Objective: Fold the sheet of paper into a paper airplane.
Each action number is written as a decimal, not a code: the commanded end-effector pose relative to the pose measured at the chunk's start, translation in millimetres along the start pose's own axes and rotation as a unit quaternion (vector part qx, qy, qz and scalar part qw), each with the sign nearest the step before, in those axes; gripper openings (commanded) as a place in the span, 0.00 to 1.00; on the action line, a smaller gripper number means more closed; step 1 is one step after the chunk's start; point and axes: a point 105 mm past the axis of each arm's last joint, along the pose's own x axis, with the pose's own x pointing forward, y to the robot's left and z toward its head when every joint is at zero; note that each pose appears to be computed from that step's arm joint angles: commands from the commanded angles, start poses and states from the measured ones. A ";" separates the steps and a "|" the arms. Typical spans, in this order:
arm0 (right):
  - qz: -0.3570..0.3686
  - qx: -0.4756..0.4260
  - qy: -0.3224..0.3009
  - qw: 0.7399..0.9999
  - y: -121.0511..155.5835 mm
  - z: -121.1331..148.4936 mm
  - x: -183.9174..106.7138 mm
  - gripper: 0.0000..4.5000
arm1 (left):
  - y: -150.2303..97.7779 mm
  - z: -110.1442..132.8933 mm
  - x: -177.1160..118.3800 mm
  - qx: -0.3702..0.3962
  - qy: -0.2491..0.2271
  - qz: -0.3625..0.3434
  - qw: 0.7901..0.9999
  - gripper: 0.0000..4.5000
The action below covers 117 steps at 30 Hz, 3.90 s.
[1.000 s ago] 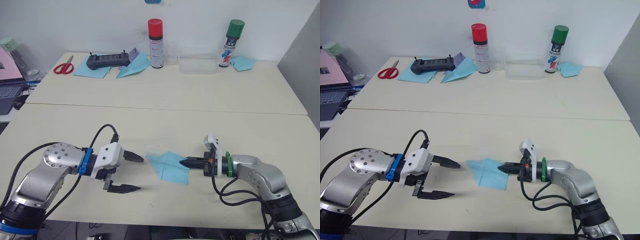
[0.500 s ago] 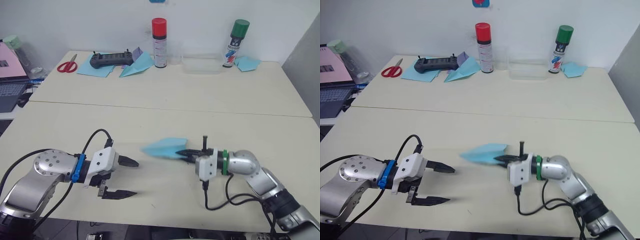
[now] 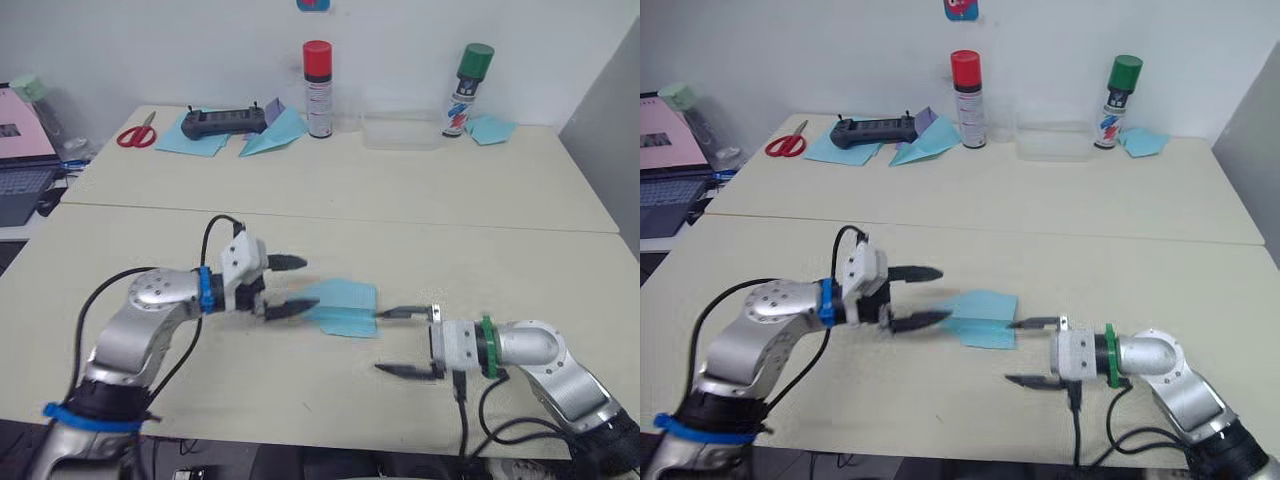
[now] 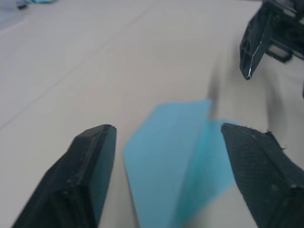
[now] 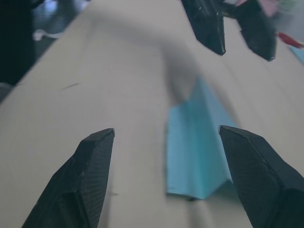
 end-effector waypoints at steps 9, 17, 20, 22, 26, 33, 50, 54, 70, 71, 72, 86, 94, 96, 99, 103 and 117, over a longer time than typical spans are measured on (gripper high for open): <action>-0.059 0.040 0.008 0.997 -19.2 0.9 4.2 0.81 | -19.1 -43.4 15.4 -0.016 0.100 -0.027 0.995 0.01; -0.055 0.100 0.045 0.993 -9.6 -11.5 -0.6 0.81 | -31.8 -54.0 2.3 -0.016 0.124 -0.047 0.991 0.01; -0.069 0.147 0.051 0.985 -15.1 -14.3 -2.9 0.81 | -34.8 -59.2 -1.0 -0.010 0.135 -0.052 0.989 0.01; -0.078 0.167 0.052 0.981 -18.4 -15.2 -3.8 0.81 | -35.9 -60.6 -1.8 -0.006 0.137 -0.054 0.989 0.01; -0.109 0.243 0.052 0.962 -35.0 -19.0 -6.7 0.81 | -39.6 -66.9 -11.1 0.027 0.145 -0.056 0.987 0.01; -0.107 0.372 0.043 0.921 -29.9 -27.0 -2.5 0.81 | -36.5 -81.2 -8.0 0.021 0.158 -0.037 0.987 0.01; -0.037 0.446 0.037 0.894 -25.2 -42.8 40.3 0.77 | -41.7 -81.7 -11.5 -0.020 0.152 -0.049 0.987 0.00; -0.017 0.436 0.032 0.899 -21.3 -38.9 41.1 0.53 | -40.7 -85.3 -15.7 -0.022 0.161 -0.047 0.986 0.00; 0.097 0.181 0.036 0.978 13.7 -15.5 44.0 0.01 | -25.2 -92.1 -31.6 -0.058 0.178 -0.020 0.982 0.00; 0.108 0.164 0.040 0.980 17.8 -16.8 44.0 0.01 | -24.4 -92.7 -32.2 -0.058 0.180 -0.019 0.982 0.00; 0.114 0.150 0.045 0.981 20.6 -18.8 44.3 0.01 | -23.9 -93.2 -32.7 -0.059 0.181 -0.018 0.982 0.00; 0.136 0.036 0.113 0.984 27.9 -50.9 45.0 0.01 | -21.8 -82.1 -42.5 -0.081 0.182 -0.042 0.979 0.00; 0.132 0.036 0.117 0.984 26.3 -51.8 41.8 0.01 | -19.0 -14.2 -20.5 -0.097 0.084 -0.094 0.987 0.00; 0.133 0.035 0.117 0.984 25.9 -51.3 41.3 0.01 | -19.2 -13.1 -12.1 -0.088 0.077 -0.093 0.989 0.00; 0.131 0.035 0.113 0.984 24.5 -49.1 41.9 0.01 | -19.3 -28.1 -4.0 -0.066 0.102 -0.088 0.989 0.00; 0.131 0.031 0.102 0.986 23.1 -43.5 42.1 0.01 | -20.0 -57.1 1.7 -0.024 0.151 -0.092 0.984 0.00; 0.177 0.066 0.078 0.979 26.8 -16.1 25.6 0.38 | -24.4 -79.6 18.5 -0.005 0.163 -0.111 0.980 0.00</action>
